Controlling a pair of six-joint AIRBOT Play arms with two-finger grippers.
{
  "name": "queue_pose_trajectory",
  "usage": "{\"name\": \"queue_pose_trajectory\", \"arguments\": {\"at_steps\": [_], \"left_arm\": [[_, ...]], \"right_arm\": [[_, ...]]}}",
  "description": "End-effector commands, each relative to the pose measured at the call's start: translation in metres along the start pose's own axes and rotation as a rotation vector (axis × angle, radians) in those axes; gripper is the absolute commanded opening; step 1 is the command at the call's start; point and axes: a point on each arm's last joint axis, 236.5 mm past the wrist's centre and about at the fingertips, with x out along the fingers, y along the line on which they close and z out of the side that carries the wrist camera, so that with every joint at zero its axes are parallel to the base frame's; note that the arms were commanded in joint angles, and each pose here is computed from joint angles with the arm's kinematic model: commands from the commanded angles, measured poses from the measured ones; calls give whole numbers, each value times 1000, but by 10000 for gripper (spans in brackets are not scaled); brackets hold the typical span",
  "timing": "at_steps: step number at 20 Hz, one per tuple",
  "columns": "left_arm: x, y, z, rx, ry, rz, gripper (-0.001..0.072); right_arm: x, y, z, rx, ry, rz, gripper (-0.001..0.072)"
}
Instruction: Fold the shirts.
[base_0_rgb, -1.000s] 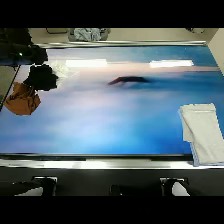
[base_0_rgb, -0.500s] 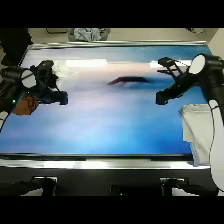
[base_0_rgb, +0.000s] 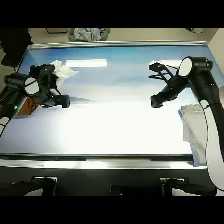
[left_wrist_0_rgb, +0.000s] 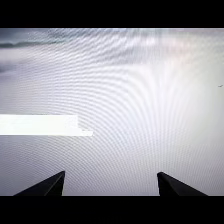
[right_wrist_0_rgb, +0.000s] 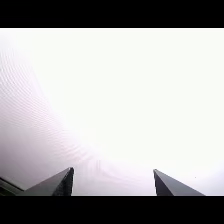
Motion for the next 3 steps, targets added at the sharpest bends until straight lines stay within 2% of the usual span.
{"name": "queue_pose_trajectory", "arguments": {"at_steps": [1,3], "left_arm": [[0,0,0,0,-1,0,720],[0,0,0,0,-1,0,720]], "right_arm": [[0,1,0,-1,2,1,610],[0,1,0,-2,2,1,610]]}}
